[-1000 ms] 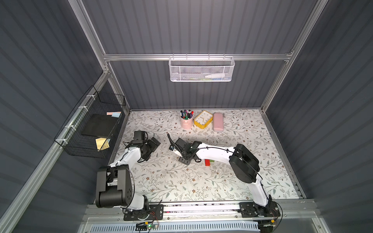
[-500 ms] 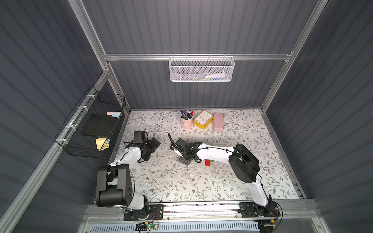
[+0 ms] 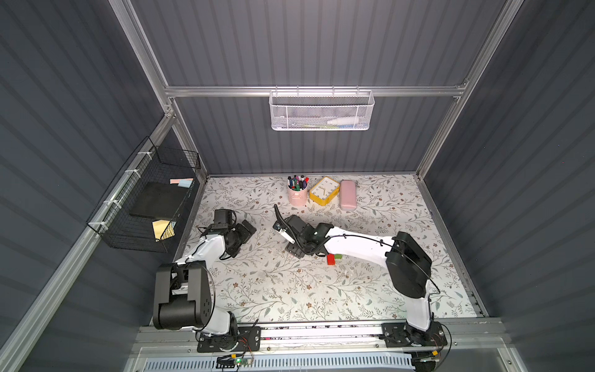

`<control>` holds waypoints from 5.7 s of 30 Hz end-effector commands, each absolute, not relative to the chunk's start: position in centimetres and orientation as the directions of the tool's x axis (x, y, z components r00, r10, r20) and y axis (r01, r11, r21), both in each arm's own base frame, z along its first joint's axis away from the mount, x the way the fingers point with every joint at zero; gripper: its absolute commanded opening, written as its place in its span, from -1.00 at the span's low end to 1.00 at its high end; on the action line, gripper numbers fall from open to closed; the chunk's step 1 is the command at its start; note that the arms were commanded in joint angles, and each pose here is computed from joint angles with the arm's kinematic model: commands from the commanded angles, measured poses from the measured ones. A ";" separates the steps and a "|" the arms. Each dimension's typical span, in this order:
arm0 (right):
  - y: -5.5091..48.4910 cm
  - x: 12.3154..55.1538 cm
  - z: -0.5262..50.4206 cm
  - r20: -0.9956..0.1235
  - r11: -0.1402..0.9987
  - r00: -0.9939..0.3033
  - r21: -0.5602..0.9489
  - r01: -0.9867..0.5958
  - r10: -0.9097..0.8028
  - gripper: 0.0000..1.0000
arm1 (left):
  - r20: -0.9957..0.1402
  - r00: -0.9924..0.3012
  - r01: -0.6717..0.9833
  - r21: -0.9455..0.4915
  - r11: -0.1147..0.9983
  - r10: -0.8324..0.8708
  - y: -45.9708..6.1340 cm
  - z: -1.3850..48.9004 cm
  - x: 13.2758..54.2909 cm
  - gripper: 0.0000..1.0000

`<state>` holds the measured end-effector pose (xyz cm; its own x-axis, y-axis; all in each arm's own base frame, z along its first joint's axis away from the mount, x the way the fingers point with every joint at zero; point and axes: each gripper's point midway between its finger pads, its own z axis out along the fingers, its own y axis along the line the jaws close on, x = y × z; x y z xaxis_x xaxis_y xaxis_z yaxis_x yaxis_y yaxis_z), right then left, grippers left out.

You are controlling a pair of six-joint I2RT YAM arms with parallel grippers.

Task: Assemble the number 6 with building blocks
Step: Place the building block at the center of the board, then assemble the building block at the center of the board.

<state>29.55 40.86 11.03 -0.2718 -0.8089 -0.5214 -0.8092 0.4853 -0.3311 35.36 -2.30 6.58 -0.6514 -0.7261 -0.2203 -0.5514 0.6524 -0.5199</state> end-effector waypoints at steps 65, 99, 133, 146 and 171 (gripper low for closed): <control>39.8 30.6 6.6 0.098 0.360 -0.973 0.918 0.169 0.207 0.47 | 0.219 -0.608 -0.536 -0.822 0.192 -0.763 -18.6 5.6 34.5 0.99; 41.0 31.8 5.4 0.081 0.371 -0.978 0.917 0.148 0.192 0.47 | 0.278 -0.614 -0.571 -0.802 0.173 -0.739 -20.2 5.1 34.3 0.99; 41.0 32.5 5.3 0.050 0.371 -0.977 0.920 0.126 0.208 0.47 | 0.271 -0.617 -0.572 -0.799 0.186 -0.739 -20.4 4.8 34.7 0.99; 41.0 32.9 5.5 0.033 0.372 -0.976 0.921 0.113 0.215 0.47 | 0.269 -0.620 -0.569 -0.801 0.187 -0.737 -20.4 5.2 34.6 0.99; 40.5 33.0 5.9 0.019 0.373 -0.974 0.922 0.105 0.228 0.47 | 0.262 -0.627 -0.561 -0.805 0.193 -0.733 -20.9 5.2 35.2 0.99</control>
